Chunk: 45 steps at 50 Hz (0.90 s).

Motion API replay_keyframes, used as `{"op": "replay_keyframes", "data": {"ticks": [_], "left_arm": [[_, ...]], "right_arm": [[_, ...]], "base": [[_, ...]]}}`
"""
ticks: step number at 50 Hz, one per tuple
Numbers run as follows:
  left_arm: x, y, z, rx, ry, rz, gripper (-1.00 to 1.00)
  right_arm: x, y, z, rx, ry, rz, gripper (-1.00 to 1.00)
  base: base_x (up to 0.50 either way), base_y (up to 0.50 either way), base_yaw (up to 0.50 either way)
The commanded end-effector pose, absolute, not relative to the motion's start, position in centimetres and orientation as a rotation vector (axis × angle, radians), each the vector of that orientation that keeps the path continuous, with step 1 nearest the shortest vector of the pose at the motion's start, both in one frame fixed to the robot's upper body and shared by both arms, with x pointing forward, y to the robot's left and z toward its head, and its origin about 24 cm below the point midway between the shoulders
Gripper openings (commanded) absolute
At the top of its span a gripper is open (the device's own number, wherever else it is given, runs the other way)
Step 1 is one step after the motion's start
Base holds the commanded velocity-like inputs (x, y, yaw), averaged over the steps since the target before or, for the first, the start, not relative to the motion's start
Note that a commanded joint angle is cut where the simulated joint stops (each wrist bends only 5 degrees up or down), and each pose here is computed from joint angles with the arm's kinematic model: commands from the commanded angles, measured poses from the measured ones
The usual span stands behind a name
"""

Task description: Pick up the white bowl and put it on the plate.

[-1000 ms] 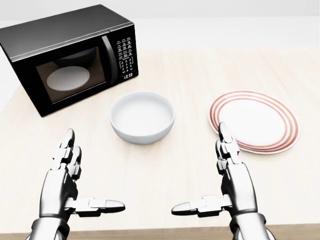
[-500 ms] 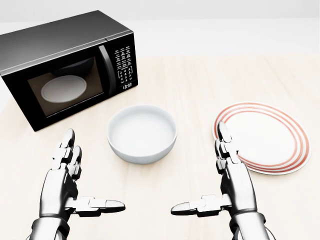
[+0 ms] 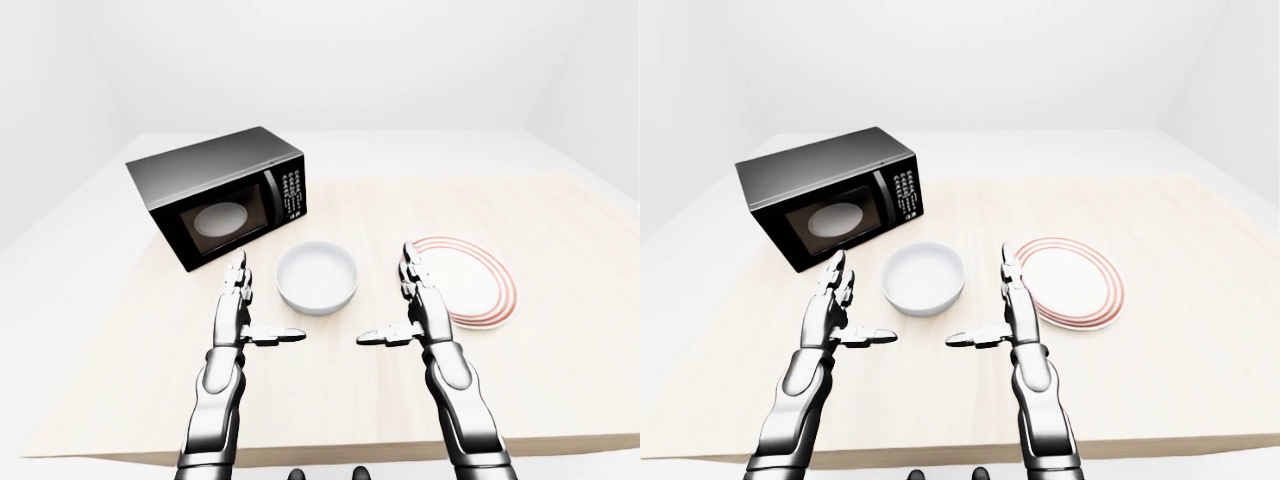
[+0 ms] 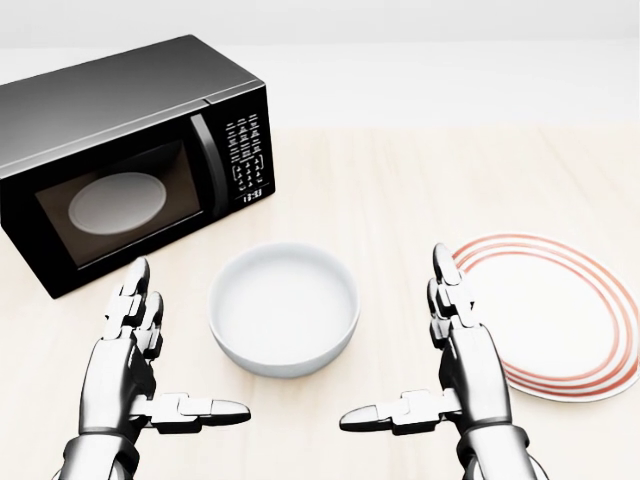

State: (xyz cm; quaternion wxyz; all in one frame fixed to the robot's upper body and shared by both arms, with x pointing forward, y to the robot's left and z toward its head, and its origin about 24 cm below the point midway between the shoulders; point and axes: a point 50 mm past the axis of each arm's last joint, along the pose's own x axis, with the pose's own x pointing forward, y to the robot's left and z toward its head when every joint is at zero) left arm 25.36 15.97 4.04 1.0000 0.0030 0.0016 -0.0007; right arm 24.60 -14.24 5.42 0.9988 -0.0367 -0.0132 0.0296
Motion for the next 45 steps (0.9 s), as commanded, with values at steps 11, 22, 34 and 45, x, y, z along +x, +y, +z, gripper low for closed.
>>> {"op": "replay_keyframes", "data": {"ticks": [11,22,34,45], "left_arm": [[25.4,16.0,4.0,0.006,0.003,-0.001,1.0],[25.4,16.0,4.0,0.006,0.003,-0.001,1.0],[25.4,16.0,4.0,0.006,0.003,-0.001,1.0],[25.4,16.0,4.0,0.006,0.003,-0.001,1.0]], "right_arm": [[24.6,-14.2,5.8,-0.149,-0.056,0.063,1.0],[25.1,-14.8,7.6,-0.349,-0.13,0.049,1.0],[26.1,-14.9,9.8,-0.499,-0.184,0.062,1.0],[26.6,-14.3,10.3,-0.731,-0.21,0.141,1.0]], "base": [[0.09,0.0,0.0],[0.0,0.0,0.0],[0.0,0.0,0.0],[0.0,0.0,0.0]]}}
